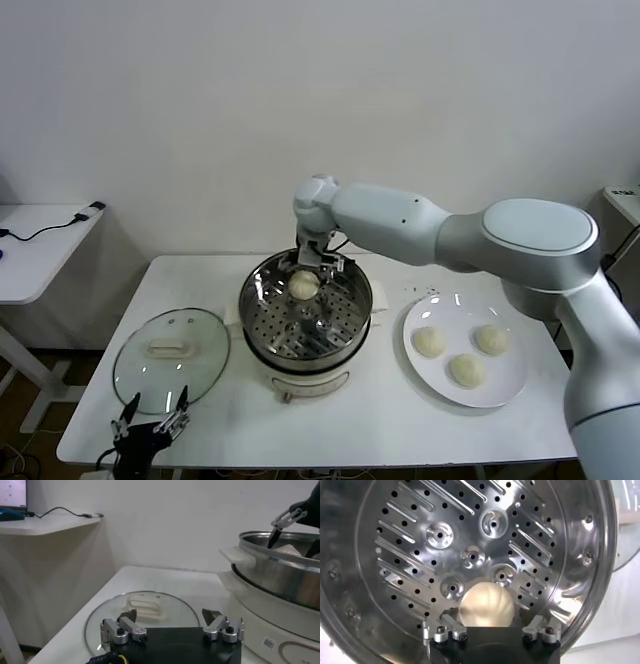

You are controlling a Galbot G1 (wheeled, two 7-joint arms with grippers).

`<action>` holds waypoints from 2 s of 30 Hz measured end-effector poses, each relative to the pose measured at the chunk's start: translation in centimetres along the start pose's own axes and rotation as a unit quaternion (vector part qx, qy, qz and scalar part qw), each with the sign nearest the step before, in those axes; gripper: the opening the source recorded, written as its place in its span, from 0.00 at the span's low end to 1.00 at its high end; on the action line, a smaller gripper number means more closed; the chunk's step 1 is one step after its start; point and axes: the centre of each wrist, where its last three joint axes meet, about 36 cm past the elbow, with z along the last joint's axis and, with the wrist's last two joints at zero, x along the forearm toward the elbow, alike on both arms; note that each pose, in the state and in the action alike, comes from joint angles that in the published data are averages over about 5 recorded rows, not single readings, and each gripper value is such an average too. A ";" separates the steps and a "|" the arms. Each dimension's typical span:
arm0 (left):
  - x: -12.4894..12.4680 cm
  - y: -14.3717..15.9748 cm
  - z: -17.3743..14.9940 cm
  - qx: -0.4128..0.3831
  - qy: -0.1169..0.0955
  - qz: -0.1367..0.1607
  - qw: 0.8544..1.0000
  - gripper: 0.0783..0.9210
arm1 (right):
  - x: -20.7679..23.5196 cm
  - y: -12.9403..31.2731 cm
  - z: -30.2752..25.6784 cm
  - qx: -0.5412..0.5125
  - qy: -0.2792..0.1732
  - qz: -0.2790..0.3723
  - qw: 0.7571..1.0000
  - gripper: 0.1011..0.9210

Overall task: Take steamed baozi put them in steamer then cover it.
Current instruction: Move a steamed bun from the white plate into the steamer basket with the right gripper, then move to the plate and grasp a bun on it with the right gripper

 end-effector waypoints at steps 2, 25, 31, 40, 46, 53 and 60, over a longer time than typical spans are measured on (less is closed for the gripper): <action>0.1 0.0 -0.1 -0.001 -0.001 0.001 1.000 0.88 | 2.4 0.8 0.9 -0.026 0.000 -0.003 1.000 0.88; -0.3 -0.6 -0.8 0.002 -0.011 0.008 1.000 0.88 | 5.3 31.3 -0.7 -0.571 -0.034 -0.058 0.818 0.88; -0.1 -0.7 -0.4 0.001 -0.006 0.006 1.000 0.88 | 0.6 33.6 -2.1 -0.612 -0.030 -0.074 0.787 0.88; 0.2 -0.5 0.2 0.001 -0.001 0.000 1.000 0.88 | -5.1 34.3 -2.8 -0.640 -0.014 -0.076 0.764 0.88; 0.2 -0.5 0.3 0.001 -0.002 -0.001 1.000 0.88 | -7.8 33.8 -2.8 -0.649 -0.005 -0.067 0.758 0.88; 0.2 -0.6 0.3 0.003 -0.003 -0.001 1.000 0.88 | -10.1 33.3 -3.2 -0.655 0.000 -0.066 0.753 0.86; 0.2 -0.5 0.2 0.003 -0.004 -0.003 1.000 0.88 | -11.1 33.0 -3.1 -0.661 0.006 -0.055 0.748 0.71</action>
